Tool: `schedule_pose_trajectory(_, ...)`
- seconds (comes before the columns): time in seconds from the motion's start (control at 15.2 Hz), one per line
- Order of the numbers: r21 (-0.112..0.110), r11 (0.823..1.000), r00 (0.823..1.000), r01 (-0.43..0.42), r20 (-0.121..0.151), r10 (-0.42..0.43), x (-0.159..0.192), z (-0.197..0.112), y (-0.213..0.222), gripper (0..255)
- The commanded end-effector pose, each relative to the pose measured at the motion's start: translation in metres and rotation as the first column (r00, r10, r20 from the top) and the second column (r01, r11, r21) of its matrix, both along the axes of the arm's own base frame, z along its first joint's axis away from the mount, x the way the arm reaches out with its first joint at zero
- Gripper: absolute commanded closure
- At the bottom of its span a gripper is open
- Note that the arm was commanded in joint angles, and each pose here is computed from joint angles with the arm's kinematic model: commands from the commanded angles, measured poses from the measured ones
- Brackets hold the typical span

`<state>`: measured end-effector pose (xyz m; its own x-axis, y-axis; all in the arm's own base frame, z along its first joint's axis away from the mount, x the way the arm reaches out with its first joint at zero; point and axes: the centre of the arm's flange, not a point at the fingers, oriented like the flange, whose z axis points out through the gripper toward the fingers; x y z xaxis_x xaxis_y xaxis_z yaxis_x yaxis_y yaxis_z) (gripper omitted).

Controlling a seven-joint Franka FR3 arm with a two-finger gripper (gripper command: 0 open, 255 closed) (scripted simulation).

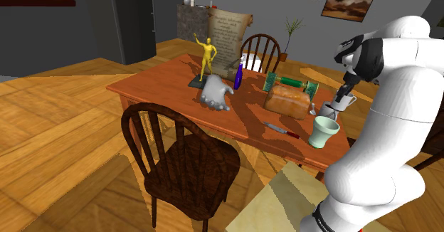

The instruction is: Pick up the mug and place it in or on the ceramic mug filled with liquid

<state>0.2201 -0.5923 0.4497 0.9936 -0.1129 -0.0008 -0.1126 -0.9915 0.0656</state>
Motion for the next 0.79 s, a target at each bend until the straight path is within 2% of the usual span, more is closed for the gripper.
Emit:
schedule_pose_trajectory(0.0,0.0,1.0,1.0,0.0,0.0,0.0,0.0,0.0,0.0,0)
schedule_pose_trajectory(0.13,0.0,1.0,1.0,0.0,0.0,0.0,0.0,0.0,0.0,0)
schedule_pose_trajectory(0.4,0.0,1.0,1.0,0.0,0.0,0.0,0.0,0.05,0.003,0)
schedule_pose_trajectory(0.73,0.0,1.0,1.0,0.0,0.0,0.0,0.0,0.05,0.003,0)
